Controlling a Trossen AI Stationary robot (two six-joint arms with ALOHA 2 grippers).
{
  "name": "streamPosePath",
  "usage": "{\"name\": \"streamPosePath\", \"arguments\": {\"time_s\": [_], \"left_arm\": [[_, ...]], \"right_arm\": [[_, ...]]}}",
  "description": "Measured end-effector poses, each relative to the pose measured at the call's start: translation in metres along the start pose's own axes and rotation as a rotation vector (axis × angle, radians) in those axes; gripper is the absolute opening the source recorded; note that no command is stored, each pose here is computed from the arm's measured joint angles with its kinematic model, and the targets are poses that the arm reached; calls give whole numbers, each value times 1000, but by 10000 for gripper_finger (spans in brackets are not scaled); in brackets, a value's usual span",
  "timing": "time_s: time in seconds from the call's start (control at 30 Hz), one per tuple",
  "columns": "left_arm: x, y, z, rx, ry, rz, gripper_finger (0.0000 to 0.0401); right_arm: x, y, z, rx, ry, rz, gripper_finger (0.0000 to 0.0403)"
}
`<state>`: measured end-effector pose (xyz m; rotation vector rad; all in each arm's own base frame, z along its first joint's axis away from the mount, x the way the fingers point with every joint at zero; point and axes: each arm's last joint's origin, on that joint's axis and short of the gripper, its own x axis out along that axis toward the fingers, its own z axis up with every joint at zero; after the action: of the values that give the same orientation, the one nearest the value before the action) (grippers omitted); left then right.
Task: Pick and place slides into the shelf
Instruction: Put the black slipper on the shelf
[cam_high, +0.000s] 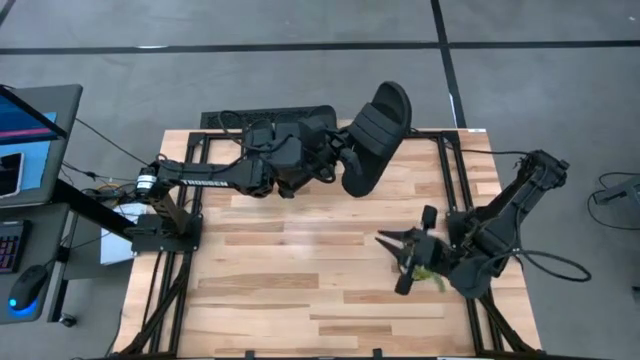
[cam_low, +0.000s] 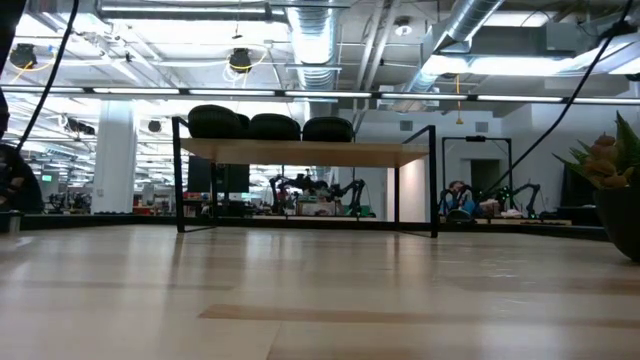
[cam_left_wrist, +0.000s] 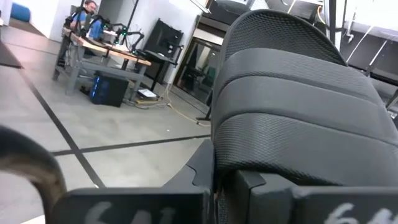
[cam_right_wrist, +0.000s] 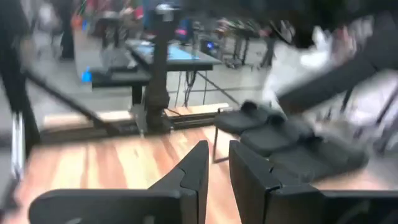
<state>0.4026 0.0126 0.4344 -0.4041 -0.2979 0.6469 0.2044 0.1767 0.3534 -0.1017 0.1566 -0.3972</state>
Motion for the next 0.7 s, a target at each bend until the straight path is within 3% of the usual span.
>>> {"name": "streamPosePath", "arguments": {"time_s": [0.23,0.43,0.57,0.7], "left_arm": [[2,3,1,-8,-12,34,0],[12,16,6,-72,-41,85,0],[17,21,17,-65,-69,133,0],[16,17,42,-11,-140,185,0]], "right_arm": [[-13,-3,25,-369,-27,15,56],[-19,-21,41,-664,28,-128,56],[-18,-33,50,-761,57,-315,56],[-18,-51,58,-710,65,-394,56]]}}
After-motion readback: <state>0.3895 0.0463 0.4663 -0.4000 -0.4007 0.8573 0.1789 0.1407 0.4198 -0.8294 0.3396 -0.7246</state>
